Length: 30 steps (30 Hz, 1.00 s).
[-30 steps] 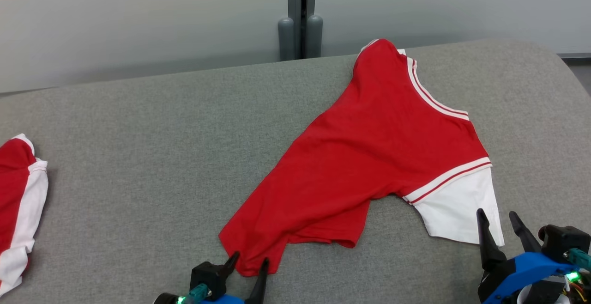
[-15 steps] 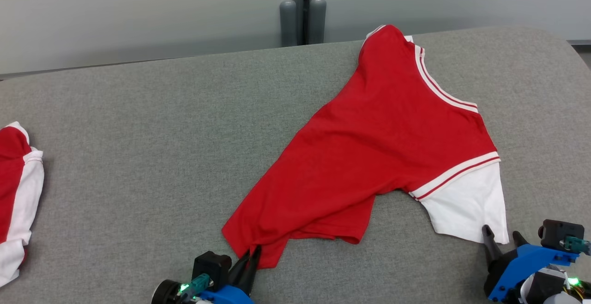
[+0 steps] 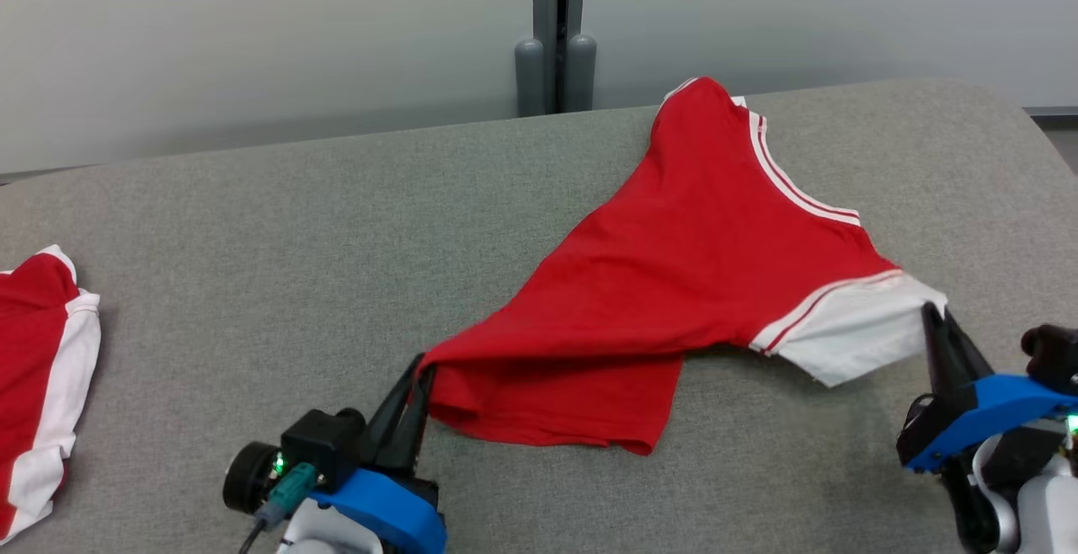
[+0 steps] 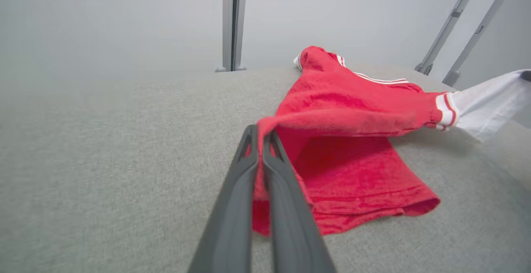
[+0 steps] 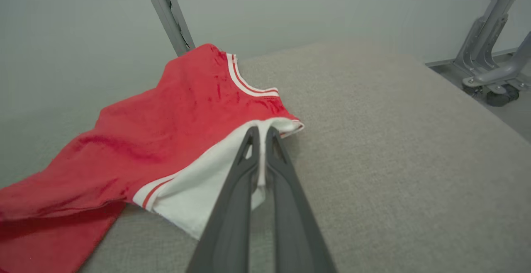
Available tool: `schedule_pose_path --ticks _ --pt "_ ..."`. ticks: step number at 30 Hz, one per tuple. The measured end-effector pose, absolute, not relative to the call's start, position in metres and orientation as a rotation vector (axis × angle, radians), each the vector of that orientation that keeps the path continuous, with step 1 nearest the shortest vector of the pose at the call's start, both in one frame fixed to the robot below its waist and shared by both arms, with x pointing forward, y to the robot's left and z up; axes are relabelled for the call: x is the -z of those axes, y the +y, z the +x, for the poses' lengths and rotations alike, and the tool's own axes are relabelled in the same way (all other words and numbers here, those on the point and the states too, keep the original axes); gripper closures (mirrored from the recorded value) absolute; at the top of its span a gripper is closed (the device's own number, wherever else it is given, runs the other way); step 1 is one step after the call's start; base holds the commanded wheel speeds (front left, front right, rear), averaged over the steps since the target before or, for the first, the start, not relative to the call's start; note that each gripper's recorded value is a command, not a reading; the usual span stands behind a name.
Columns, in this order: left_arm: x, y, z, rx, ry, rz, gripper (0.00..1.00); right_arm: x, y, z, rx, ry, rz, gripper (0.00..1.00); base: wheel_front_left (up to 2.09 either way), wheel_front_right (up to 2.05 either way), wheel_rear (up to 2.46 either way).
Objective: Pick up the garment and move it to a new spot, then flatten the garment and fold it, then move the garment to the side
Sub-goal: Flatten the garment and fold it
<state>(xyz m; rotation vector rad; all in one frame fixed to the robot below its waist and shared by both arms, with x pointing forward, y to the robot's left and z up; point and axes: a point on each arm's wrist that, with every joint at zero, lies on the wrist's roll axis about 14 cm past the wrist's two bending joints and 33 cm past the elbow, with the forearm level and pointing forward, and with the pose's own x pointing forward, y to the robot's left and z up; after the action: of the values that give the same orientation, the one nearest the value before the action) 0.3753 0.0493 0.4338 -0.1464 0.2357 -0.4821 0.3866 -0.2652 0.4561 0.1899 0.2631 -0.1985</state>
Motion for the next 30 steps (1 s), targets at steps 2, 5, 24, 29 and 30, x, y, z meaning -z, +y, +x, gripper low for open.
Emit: schedule_pose_path --ticks 2,5,24,29,30 --pt "-0.457 0.053 0.384 0.489 0.165 -0.131 1.00 -0.488 -0.269 0.392 0.194 0.182 0.174 1.00 0.00 0.00 0.00" --pt "-0.498 0.061 0.398 0.498 0.060 -0.097 1.00 -0.540 -0.270 0.396 0.181 0.058 0.141 1.00 0.00 0.00 0.00" --pt "-0.635 0.079 0.424 0.605 -0.136 0.036 1.00 -0.739 -0.290 0.420 0.115 -0.341 -0.162 1.00 0.00 0.00 0.00" --pt "-0.589 0.075 0.473 0.605 -0.019 0.015 1.00 -0.694 -0.290 0.478 0.065 -0.223 -0.134 1.00 0.00 0.00 0.00" --pt "-0.580 0.077 0.487 0.596 -0.006 0.026 1.00 -0.685 -0.288 0.492 0.053 -0.209 -0.125 1.00 0.00 0.00 0.00"
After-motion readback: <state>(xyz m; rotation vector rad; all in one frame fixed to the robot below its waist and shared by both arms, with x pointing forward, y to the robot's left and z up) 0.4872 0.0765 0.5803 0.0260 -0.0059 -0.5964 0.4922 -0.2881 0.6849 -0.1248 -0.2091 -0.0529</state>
